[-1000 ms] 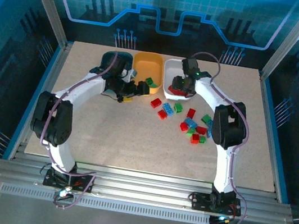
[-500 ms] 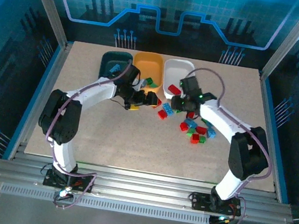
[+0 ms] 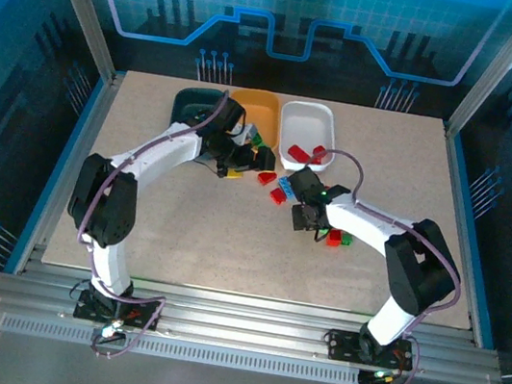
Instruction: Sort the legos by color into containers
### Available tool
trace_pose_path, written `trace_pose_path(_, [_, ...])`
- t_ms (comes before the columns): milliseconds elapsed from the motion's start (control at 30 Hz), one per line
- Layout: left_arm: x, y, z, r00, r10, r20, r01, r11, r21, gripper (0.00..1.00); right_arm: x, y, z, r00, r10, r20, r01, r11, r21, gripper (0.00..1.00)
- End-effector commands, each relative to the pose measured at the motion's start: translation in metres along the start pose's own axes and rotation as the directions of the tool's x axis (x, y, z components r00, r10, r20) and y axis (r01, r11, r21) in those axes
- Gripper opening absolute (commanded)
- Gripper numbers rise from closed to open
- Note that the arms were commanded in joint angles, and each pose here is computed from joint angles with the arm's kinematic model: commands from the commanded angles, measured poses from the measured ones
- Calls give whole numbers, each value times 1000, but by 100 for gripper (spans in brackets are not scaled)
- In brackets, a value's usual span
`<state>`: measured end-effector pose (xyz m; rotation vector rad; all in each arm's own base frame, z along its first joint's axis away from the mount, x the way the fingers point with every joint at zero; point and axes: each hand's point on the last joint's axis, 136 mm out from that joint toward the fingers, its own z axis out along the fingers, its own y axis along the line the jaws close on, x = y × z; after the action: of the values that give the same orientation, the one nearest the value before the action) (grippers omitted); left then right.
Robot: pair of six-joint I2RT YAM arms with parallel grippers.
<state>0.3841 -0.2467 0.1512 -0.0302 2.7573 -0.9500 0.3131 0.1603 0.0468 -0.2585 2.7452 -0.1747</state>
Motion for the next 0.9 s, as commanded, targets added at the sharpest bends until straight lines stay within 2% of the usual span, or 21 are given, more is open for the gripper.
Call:
trace_pose_path(0, [6, 3, 6, 999, 13, -49, -13, 1000, -9, 99, 4, -8, 6, 1000, -7, -10, 8, 998, 66, 56])
trace_pose_path(100, [7, 6, 7, 999, 15, -45, -15, 1000, -7, 99, 0, -3, 15, 1000, -24, -14, 25, 998, 63, 53])
trace_pose_path(200, [8, 7, 7, 999, 23, -42, -23, 1000, -9, 99, -7, -1, 19, 999, -29, -16, 30, 997, 76, 42])
trace_pose_path(300, [8, 8, 5, 999, 32, -31, -33, 999, -18, 99, -13, 2, 20, 999, -36, -8, 36, 997, 70, 36])
trace_pose_path(533, [8, 8, 4, 999, 42, -29, -42, 999, -18, 99, -14, 4, 19, 998, -57, -15, 58, 996, 72, 28])
trace_pose_path(867, [8, 8, 1, 999, 45, -23, -45, 999, -11, 99, -28, 6, 20, 998, -66, 6, 65, 994, 85, 39])
